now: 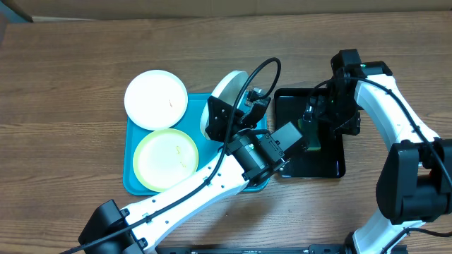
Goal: Clean dirty plates on tray and stack at the side
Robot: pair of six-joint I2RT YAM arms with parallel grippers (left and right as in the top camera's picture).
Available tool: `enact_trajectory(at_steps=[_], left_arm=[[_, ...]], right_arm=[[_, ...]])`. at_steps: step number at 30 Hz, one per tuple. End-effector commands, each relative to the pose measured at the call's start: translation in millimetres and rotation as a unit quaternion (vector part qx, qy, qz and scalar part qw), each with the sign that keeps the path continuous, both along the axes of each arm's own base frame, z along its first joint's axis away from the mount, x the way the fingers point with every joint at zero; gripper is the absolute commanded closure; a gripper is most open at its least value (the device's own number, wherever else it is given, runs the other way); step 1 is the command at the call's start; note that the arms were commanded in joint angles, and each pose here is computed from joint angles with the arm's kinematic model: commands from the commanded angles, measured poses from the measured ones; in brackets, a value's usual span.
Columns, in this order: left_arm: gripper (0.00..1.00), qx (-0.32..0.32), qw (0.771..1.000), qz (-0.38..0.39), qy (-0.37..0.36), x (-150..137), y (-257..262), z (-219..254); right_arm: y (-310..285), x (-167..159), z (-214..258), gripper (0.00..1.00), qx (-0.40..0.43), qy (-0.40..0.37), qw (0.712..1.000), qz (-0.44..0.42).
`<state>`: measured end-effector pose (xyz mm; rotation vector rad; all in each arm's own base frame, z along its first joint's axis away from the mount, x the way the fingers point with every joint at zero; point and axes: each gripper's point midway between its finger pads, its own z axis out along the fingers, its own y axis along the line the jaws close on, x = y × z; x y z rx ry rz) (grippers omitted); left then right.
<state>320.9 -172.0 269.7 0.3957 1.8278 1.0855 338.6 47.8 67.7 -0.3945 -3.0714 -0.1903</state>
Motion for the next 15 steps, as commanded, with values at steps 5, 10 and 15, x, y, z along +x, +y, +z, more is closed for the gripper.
enact_trajectory(at_steps=[5,10,15], left_arm=[[0.96,-0.015,0.999,0.006,-0.035,2,-5,13],[0.96,-0.087,0.993,-0.032,0.073,3,-21,-29],[0.96,-0.246,0.934,-0.053,0.253,-8,-41,-95]], right_arm=[[0,0,6,0.0,0.005,-0.012,1.0,-0.001],[2,0,7,0.0,0.01,-0.011,1.0,-0.001],[6,-2,7,0.01,0.017,-0.008,1.0,0.002]])
